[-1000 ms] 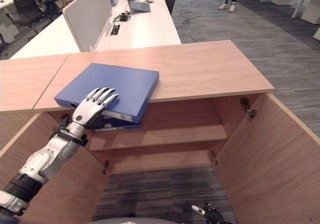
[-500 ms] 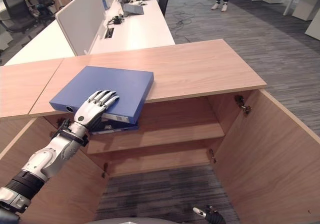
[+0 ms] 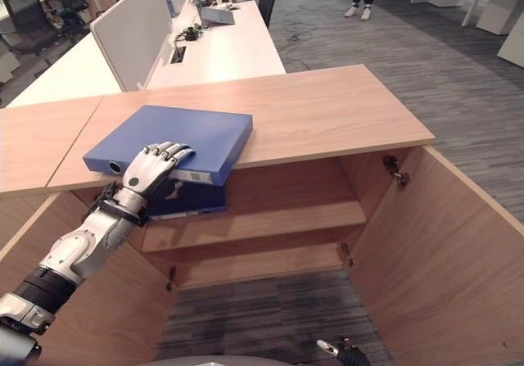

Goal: Put the empty folder in the office cabinet

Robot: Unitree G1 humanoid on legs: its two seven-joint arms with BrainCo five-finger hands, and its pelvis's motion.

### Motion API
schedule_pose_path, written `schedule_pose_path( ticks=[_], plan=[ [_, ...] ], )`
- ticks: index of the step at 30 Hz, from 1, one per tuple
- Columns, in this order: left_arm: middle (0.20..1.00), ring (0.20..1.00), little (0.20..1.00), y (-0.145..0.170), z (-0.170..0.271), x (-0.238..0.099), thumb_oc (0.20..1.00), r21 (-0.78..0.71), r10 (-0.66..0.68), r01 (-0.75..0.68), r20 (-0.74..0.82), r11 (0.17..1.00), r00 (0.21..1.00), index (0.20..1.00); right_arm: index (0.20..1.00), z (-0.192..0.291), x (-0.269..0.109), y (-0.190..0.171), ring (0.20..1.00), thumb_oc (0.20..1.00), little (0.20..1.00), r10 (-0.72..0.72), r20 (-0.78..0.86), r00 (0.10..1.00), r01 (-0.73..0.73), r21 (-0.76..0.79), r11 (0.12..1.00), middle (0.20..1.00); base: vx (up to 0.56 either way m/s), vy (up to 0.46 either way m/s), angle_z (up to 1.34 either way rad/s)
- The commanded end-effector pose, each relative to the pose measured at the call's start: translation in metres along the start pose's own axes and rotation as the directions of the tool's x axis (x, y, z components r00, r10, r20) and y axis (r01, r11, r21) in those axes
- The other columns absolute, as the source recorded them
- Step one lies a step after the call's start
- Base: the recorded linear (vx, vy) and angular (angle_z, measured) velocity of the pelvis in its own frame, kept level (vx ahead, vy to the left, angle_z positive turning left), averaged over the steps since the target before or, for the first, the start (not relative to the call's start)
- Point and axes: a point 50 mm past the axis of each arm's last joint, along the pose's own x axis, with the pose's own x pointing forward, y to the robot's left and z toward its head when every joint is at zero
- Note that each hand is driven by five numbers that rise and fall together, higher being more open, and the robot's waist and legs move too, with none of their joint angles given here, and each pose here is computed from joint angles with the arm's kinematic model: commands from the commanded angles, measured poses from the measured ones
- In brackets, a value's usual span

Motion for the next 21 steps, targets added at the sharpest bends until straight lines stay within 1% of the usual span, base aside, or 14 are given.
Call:
schedule_pose_path(
  ticks=[1, 5, 8, 9, 10, 11, 13, 14, 15, 18, 20, 21],
  plan=[
    [0.2, 0.2, 0.2, 0.011, -0.018, 0.014, 0.2, 0.046, 0.001, 0.001, -0.04, 0.999, 0.999, 0.2, 1.0, 0.019, 0.007, 0.005, 1.0, 1.0, 1.0, -0.001, 0.052, 0.999, -0.002, 0.061, 0.998, 1.0, 0.0, 0.0, 0.0],
    [0.2, 0.2, 0.2, 0.013, -0.019, 0.014, 0.2, 0.024, 0.016, -0.015, -0.052, 1.0, 0.999, 0.2, 1.0, 0.02, 0.008, 0.006, 1.0, 1.0, 1.0, -0.003, 0.053, 0.999, -0.001, 0.073, 0.997, 1.0, 0.0, 0.0, 0.0],
    [0.2, 0.2, 0.2, 0.025, -0.022, 0.017, 0.2, -0.025, 0.086, -0.089, -0.084, 0.996, 0.993, 0.2, 1.0, 0.023, 0.009, 0.009, 1.0, 1.0, 1.0, 0.006, 0.062, 0.998, -0.012, 0.091, 0.996, 1.0, 0.0, 0.0, 0.0],
    [0.2, 0.2, 0.2, 0.035, -0.024, 0.02, 0.2, -0.053, 0.143, -0.149, -0.104, 0.987, 0.984, 0.2, 1.0, 0.023, 0.009, 0.011, 1.0, 1.0, 1.0, 0.009, 0.062, 0.998, -0.015, 0.091, 0.996, 1.0, 0.0, 0.0, 0.0],
    [0.2, 0.2, 0.2, 0.035, -0.024, 0.02, 0.2, -0.054, 0.143, -0.149, -0.105, 0.987, 0.984, 0.2, 1.0, 0.023, 0.009, 0.011, 1.0, 1.0, 1.0, 0.009, 0.062, 0.998, -0.014, 0.091, 0.996, 1.0, 0.0, 0.0, 0.0],
    [0.2, 0.2, 0.2, 0.051, -0.026, 0.025, 0.2, -0.084, 0.219, -0.23, -0.121, 0.97, 0.968, 0.2, 1.0, 0.025, 0.01, 0.012, 1.0, 1.0, 1.0, 0.013, 0.067, 0.998, -0.019, 0.089, 0.996, 1.0, 0.0, 0.0, 0.0],
    [0.2, 0.2, 0.2, 0.073, -0.028, 0.032, 0.2, -0.119, 0.323, -0.34, -0.136, 0.933, 0.936, 0.2, 1.0, 0.027, 0.011, 0.015, 1.0, 1.0, 1.0, 0.023, 0.073, 0.997, -0.03, 0.088, 0.996, 1.0, 0.0, 0.0, 0.0],
    [0.2, 0.2, 0.2, 0.073, -0.028, 0.032, 0.2, -0.119, 0.323, -0.34, -0.136, 0.933, 0.936, 0.2, 1.0, 0.027, 0.011, 0.015, 1.0, 1.0, 1.0, 0.023, 0.073, 0.997, -0.03, 0.088, 0.996, 1.0, 0.0, 0.0, 0.0],
    [0.2, 0.2, 0.2, 0.092, -0.029, 0.035, 0.2, -0.147, 0.407, -0.426, -0.143, 0.893, 0.902, 0.2, 1.0, 0.028, 0.011, 0.018, 1.0, 1.0, 1.0, 0.034, 0.075, 0.997, -0.04, 0.085, 0.996, 1.0, 0.0, 0.0, 0.0],
    [0.2, 0.2, 0.2, 0.118, -0.03, 0.036, 0.2, -0.192, 0.509, -0.53, -0.15, 0.826, 0.848, 0.2, 1.0, 0.033, 0.013, 0.021, 1.0, 1.0, 1.0, 0.047, 0.087, 0.995, -0.054, 0.079, 0.995, 1.0, 0.0, -0.013, 0.02],
    [0.2, 0.2, 0.2, 0.138, -0.032, 0.036, 0.2, -0.256, 0.582, -0.606, -0.168, 0.753, 0.795, 0.2, 1.0, 0.037, 0.014, 0.026, 1.0, 1.0, 1.0, 0.064, 0.097, 0.993, -0.071, 0.071, 0.995, 1.0, 0.0, 0.0, 0.0],
    [0.2, 0.2, 0.2, 0.138, -0.032, 0.036, 0.2, -0.257, 0.583, -0.606, -0.168, 0.753, 0.795, 0.2, 1.0, 0.038, 0.014, 0.026, 1.0, 1.0, 1.0, 0.064, 0.098, 0.993, -0.071, 0.071, 0.995, 1.0, -0.01, -0.012, 0.04]
  ],
)
